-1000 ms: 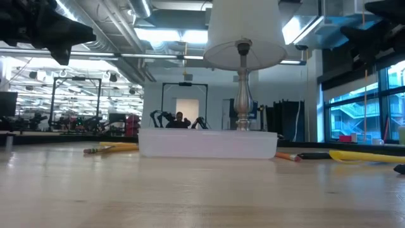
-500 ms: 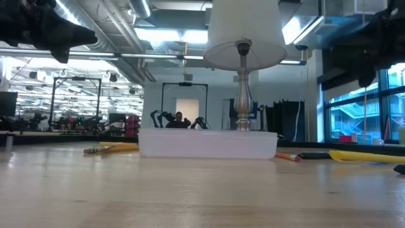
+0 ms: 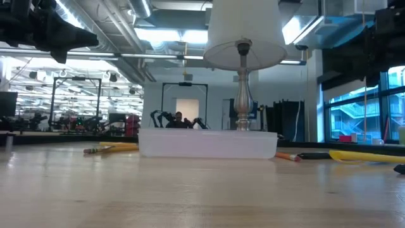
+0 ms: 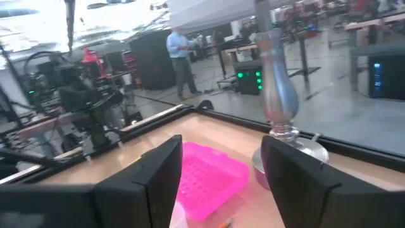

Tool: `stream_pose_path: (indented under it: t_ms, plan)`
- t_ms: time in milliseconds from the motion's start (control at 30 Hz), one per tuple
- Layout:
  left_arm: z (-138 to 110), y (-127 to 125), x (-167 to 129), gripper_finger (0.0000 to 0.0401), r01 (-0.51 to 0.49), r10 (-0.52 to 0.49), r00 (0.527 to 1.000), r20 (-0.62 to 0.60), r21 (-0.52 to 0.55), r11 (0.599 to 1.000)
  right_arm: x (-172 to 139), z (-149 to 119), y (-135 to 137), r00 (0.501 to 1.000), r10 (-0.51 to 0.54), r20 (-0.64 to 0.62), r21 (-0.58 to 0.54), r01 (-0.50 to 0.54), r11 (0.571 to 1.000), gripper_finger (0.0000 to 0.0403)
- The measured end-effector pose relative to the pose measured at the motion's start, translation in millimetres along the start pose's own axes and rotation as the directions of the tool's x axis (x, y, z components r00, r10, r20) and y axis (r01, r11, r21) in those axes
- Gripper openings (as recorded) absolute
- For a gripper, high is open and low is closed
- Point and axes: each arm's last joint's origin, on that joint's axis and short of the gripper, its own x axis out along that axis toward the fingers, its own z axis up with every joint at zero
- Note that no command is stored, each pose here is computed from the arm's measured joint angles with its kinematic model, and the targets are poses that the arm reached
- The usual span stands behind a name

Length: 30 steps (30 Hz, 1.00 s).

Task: Pick & place school supplies into a supply box
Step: Put the black pen into the supply box

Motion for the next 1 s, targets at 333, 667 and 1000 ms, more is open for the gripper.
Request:
stream_pose_path:
  t_ms: [333, 667, 1000]
  plan:
    - [0.3, 0.2, 0.0, 0.0081, -0.006, 0.006, 1.0, 0.003, -0.034, 0.999, -0.8, 30.9, 6.1, 0.995, 0.078, 0.055, -0.042, -0.076, 0.996, 0.0218]
    - [0.6, 2.8, -0.1, 0.0081, -0.097, 0.097, 0.995, 0.009, -0.036, 0.995, 12.2, 82.8, 39.5, 0.997, 0.07, 0.015, -0.156, -0.067, 0.985, 0.0218]
    - [2.6, 4.1, -0.3, 0.0081, -0.145, 0.146, 0.989, 0.024, -0.056, 0.988, 59.3, 90.9, 78.4, 0.936, 0.044, -0.35, -0.333, -0.168, 0.928, 0.0218]
